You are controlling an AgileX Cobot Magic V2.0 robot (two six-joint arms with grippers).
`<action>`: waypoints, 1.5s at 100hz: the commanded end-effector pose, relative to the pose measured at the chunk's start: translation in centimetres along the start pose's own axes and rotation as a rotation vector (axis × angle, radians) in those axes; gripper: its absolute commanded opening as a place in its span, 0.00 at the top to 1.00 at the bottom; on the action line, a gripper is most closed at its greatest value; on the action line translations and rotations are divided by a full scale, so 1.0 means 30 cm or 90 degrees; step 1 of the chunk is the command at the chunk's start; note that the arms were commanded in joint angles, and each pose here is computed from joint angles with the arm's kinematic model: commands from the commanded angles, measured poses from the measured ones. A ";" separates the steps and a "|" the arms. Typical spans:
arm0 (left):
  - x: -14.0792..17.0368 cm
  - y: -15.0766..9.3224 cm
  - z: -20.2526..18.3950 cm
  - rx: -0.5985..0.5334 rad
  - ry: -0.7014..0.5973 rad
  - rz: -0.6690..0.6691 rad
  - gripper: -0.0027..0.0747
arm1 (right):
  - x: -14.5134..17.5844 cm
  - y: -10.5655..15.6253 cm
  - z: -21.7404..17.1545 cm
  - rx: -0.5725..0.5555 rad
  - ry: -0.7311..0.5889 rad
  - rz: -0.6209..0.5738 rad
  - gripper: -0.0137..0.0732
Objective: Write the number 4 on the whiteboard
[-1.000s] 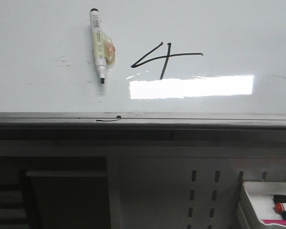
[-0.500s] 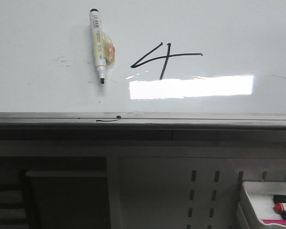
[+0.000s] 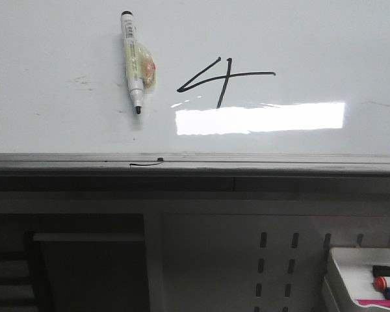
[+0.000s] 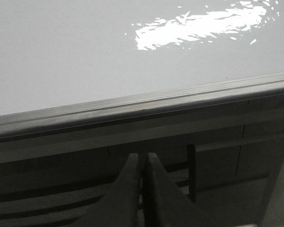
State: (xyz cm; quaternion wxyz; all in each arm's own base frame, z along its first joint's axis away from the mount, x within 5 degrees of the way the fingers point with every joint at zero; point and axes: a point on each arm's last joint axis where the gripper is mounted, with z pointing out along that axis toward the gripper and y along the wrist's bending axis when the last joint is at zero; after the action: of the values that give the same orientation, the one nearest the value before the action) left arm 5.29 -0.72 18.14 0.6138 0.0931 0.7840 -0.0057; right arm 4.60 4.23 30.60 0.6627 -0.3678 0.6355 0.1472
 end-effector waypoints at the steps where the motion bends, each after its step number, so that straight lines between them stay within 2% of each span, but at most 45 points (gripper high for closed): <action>1: 0.015 -0.002 0.005 -0.002 -0.028 -0.014 0.99 | -0.050 -0.018 -0.006 0.024 -0.059 -0.007 0.89; 44: 0.015 -0.002 0.005 -0.002 -0.028 -0.014 0.99 | -0.046 -0.017 -0.005 0.024 -0.057 -0.007 0.89; 60: 0.015 -0.002 0.005 -0.002 -0.028 -0.014 0.99 | 0.016 -0.005 0.013 0.024 0.002 -0.020 0.89; 73: 0.015 -0.002 0.005 -0.002 -0.028 -0.014 0.99 | 0.114 -0.011 0.034 0.104 0.059 0.103 0.89; 95: 0.015 -0.002 0.005 -0.002 -0.028 -0.014 0.99 | 0.260 -0.036 0.042 0.271 0.095 0.133 0.89; 114: 0.015 -0.002 0.005 -0.002 -0.028 -0.014 0.99 | 0.355 -0.028 0.005 0.376 0.116 0.152 0.89; 130: 0.015 -0.002 0.005 -0.002 -0.028 -0.014 0.99 | 0.410 0.000 -0.027 0.425 0.083 0.165 0.89; 150: 0.015 -0.002 0.005 -0.002 -0.029 -0.015 0.99 | 0.454 0.019 -0.040 0.421 0.174 0.198 0.89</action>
State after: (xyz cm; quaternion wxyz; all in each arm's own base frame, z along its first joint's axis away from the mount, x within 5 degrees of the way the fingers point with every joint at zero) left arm 5.29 -0.73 18.14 0.6138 0.0920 0.7841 -0.0073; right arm 5.42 0.18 18.13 0.6264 -0.0515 0.7777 -0.0114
